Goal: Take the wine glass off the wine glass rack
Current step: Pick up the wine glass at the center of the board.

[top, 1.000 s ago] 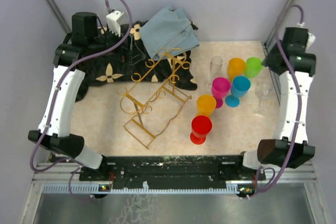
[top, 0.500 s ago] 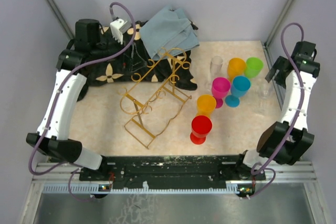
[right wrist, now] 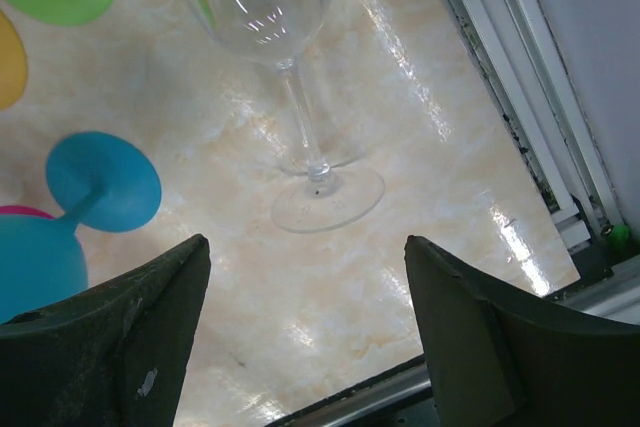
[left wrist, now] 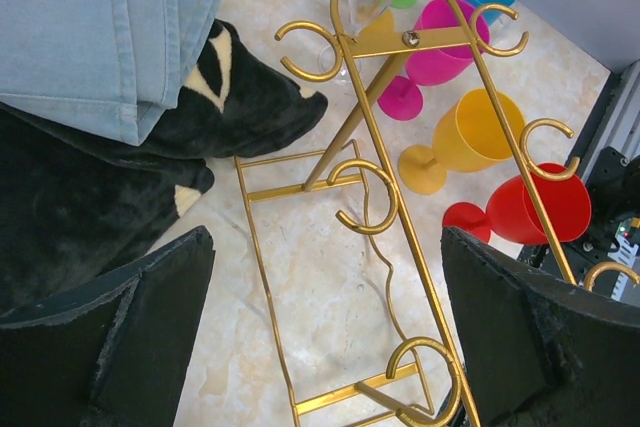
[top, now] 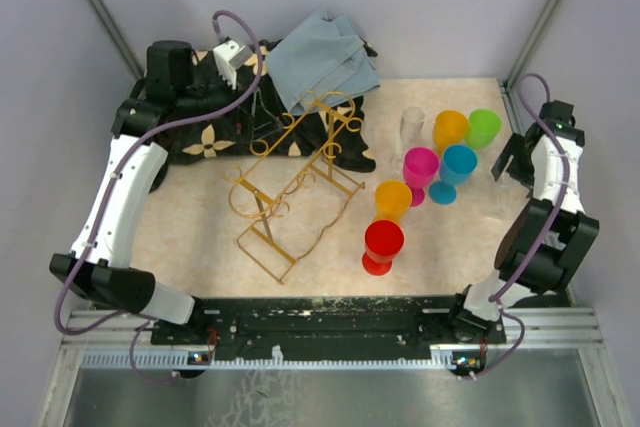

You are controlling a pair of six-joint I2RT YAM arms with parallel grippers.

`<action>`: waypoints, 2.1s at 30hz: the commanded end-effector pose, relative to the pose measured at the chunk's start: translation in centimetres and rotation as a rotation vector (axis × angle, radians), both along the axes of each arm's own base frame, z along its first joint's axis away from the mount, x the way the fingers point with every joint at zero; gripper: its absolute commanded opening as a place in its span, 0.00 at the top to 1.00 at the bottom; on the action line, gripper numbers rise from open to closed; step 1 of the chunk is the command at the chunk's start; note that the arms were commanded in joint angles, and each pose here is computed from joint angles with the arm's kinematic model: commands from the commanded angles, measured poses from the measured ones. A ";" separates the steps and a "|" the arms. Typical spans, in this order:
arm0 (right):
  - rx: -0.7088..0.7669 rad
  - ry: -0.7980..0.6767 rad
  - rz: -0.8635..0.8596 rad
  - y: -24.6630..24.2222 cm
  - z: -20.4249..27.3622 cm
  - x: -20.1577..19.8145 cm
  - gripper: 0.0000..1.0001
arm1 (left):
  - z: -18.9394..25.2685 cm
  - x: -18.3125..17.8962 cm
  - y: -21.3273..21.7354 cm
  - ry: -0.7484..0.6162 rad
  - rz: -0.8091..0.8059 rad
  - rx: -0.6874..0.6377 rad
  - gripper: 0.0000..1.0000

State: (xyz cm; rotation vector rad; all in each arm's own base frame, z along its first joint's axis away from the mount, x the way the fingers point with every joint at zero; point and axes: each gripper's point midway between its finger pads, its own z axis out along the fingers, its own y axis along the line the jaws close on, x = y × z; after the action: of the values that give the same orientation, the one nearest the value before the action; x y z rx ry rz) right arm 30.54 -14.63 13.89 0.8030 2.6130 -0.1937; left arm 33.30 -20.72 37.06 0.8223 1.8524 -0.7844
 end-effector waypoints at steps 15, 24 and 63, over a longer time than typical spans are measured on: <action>-0.046 -0.091 0.020 -3.4 -1.8 7.6 0.18 | -0.3 -0.2 0.1 -0.044 -0.026 0.021 0.01; 0.014 -0.076 0.056 -3.5 -3.3 10.1 0.18 | -1.0 0.1 0.1 -0.035 -0.027 0.033 0.01; 0.032 -0.024 0.085 -3.4 -7.0 10.0 0.58 | -1.9 1.0 -0.3 0.000 -0.045 0.050 0.01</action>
State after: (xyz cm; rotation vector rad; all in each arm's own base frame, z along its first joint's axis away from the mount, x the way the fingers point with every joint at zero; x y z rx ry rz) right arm 39.72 -17.68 4.69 0.7161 2.7106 -0.1015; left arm 34.34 -20.75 34.14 0.8747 1.8994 -0.7636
